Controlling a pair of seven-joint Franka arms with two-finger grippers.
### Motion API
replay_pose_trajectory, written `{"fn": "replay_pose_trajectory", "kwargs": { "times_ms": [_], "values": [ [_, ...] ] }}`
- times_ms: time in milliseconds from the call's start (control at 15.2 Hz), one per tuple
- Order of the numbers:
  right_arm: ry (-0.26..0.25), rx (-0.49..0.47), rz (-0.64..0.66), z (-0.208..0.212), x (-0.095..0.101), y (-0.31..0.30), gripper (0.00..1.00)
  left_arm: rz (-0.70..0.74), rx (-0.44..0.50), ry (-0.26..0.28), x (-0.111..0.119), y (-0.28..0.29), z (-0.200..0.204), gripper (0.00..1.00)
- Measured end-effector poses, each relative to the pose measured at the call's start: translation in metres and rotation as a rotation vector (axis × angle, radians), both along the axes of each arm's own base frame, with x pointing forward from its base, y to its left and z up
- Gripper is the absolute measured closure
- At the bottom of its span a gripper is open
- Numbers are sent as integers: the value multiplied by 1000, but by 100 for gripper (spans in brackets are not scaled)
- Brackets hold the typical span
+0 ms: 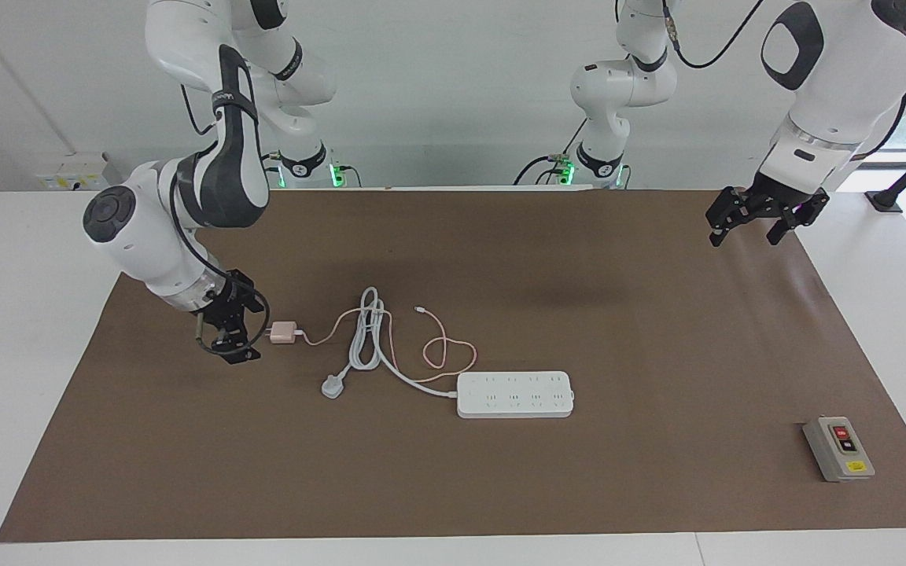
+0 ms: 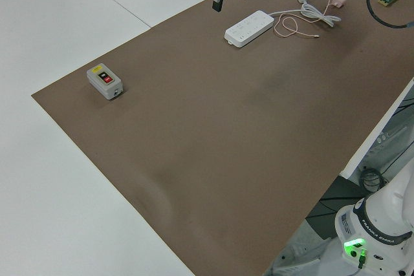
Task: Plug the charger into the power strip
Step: 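Lower the open right gripper over the pink charger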
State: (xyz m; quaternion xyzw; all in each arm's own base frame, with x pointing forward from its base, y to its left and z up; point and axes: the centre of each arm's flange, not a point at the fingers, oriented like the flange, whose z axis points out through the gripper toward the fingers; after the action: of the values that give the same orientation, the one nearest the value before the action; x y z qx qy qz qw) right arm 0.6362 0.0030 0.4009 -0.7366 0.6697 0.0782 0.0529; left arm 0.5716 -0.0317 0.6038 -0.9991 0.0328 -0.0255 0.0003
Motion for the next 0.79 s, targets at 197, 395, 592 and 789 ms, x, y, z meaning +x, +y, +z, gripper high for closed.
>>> {"fn": "replay_pose_trajectory", "kwargs": {
  "times_ms": [197,395,592,789],
  "values": [
    [-45,-13,-30,-27,-11,-4,0,0,0,0,0,0,0,0],
    [-36,-15,-59,-47,-26,-5,0,0,0,0,0,0,0,0],
    [-16,-8,-67,-57,-37,-5,0,0,0,0,0,0,0,0],
    [-2,6,-77,-60,-44,-4,0,0,0,0,0,0,0,0]
  ]
}}
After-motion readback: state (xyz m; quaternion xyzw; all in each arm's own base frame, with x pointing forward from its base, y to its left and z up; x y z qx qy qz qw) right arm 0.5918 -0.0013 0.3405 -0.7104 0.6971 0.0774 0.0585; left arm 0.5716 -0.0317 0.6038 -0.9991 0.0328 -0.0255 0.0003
